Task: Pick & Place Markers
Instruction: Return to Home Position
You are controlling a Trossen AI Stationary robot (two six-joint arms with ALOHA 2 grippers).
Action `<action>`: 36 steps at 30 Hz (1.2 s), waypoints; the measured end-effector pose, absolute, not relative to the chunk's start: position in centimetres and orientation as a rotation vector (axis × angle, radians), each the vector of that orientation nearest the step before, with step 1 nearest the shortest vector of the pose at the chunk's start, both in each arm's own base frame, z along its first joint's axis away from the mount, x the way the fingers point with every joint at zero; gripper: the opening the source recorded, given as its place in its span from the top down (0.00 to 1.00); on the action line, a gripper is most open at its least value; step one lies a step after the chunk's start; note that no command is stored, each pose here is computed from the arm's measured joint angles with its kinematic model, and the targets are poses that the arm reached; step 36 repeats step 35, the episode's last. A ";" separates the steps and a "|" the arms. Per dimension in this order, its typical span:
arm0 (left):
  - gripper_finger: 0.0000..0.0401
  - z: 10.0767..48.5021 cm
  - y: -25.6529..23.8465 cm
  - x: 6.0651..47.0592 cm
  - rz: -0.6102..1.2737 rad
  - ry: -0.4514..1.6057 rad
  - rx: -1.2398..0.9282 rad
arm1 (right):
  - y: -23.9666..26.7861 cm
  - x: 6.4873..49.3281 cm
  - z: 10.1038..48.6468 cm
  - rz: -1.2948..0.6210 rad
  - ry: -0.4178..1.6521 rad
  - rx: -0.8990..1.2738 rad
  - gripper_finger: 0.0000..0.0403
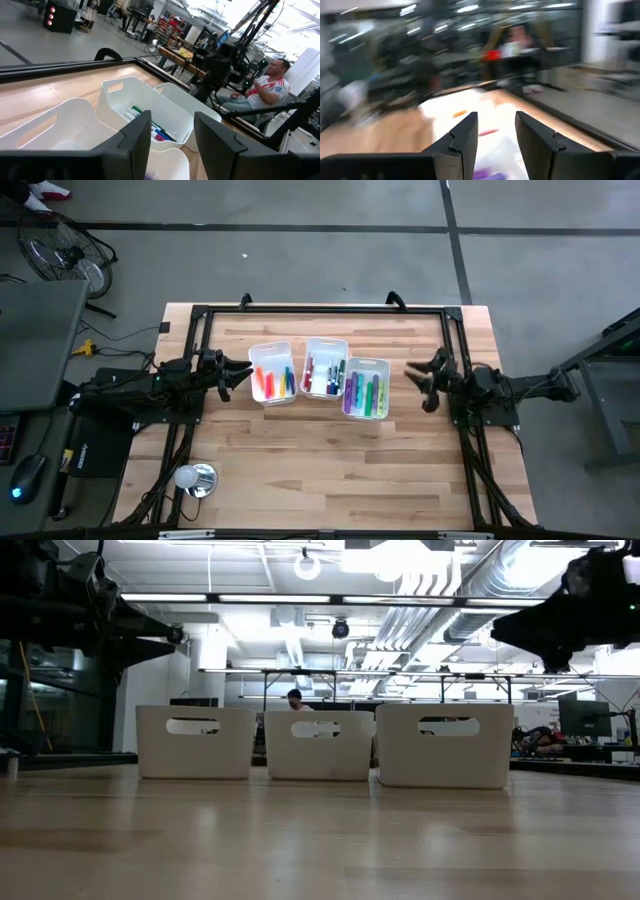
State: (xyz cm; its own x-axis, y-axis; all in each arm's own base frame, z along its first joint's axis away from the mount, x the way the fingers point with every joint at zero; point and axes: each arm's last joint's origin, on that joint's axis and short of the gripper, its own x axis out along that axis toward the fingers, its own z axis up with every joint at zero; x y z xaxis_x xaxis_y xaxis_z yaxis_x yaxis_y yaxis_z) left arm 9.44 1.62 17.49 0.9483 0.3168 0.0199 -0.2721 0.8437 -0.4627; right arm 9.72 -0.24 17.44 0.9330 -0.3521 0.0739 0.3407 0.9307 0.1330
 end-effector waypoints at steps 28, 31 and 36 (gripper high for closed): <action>0.63 17.5 1.6 9.4 0.311 -0.097 -0.474 | -0.8 9.4 17.6 -0.560 -0.131 0.160 0.70; 0.63 17.5 1.6 9.4 0.311 -0.097 -0.474 | -0.8 9.4 17.6 -0.560 -0.131 0.160 0.70; 0.63 17.5 1.6 9.4 0.311 -0.097 -0.474 | -0.8 9.4 17.6 -0.560 -0.132 0.160 0.70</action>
